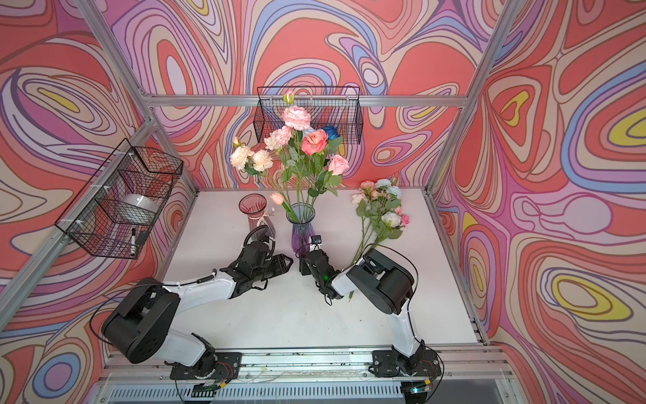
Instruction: Arrange the flowers into the vase
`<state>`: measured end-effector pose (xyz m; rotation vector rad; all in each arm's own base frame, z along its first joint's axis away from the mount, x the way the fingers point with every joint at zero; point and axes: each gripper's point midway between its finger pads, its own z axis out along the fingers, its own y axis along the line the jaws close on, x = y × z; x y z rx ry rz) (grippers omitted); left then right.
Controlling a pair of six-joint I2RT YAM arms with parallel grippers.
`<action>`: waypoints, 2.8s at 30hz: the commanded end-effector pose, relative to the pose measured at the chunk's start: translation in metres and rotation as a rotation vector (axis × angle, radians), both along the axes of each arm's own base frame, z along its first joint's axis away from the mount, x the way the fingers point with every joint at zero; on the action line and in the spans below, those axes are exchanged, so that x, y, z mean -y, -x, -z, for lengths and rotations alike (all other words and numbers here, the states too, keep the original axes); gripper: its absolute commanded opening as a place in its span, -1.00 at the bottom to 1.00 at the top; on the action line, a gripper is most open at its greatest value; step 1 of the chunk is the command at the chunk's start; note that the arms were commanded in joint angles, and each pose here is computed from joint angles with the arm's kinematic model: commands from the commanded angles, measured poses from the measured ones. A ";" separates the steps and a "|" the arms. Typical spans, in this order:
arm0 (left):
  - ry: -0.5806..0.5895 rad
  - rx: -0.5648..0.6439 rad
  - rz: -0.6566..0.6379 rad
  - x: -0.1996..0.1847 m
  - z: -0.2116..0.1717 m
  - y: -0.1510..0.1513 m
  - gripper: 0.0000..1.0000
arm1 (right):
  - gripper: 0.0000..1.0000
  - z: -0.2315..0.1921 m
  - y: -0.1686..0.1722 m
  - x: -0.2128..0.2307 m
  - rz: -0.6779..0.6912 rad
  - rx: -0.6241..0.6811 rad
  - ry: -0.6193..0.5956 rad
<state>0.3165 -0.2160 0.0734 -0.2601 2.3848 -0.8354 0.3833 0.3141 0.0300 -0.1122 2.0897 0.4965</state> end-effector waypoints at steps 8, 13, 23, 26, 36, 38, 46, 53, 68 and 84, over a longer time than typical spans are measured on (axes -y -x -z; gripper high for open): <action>0.041 0.002 -0.066 -0.039 -0.014 0.054 0.11 | 0.26 0.038 -0.014 0.007 0.022 -0.099 0.068; 0.058 0.007 -0.085 -0.052 -0.020 0.072 0.16 | 0.25 0.040 -0.024 0.005 0.033 -0.108 0.073; 0.083 0.049 -0.119 -0.065 -0.045 0.086 0.33 | 0.35 0.035 -0.029 0.004 0.032 -0.109 0.060; 0.070 0.074 -0.131 -0.069 -0.056 0.083 0.36 | 0.45 0.030 -0.021 0.004 0.016 -0.112 0.031; 0.053 0.176 -0.182 -0.083 -0.116 0.053 0.39 | 0.47 0.003 0.027 0.001 -0.052 -0.096 0.006; 0.071 0.194 -0.216 -0.094 -0.130 0.040 0.39 | 0.47 -0.005 0.039 0.001 -0.062 -0.088 -0.002; 0.148 0.281 -0.318 -0.131 -0.191 -0.031 0.39 | 0.43 -0.047 0.081 0.005 -0.098 -0.060 -0.075; 0.054 0.255 -0.382 -0.152 -0.183 -0.092 0.43 | 0.43 -0.076 0.102 0.025 -0.074 -0.051 -0.124; -0.106 0.071 -0.386 -0.163 -0.131 -0.133 -0.17 | 0.43 -0.113 0.131 0.096 0.055 0.005 -0.152; -0.100 0.013 -0.321 -0.157 -0.131 -0.078 -1.00 | 0.43 -0.121 0.142 0.139 0.151 0.050 -0.110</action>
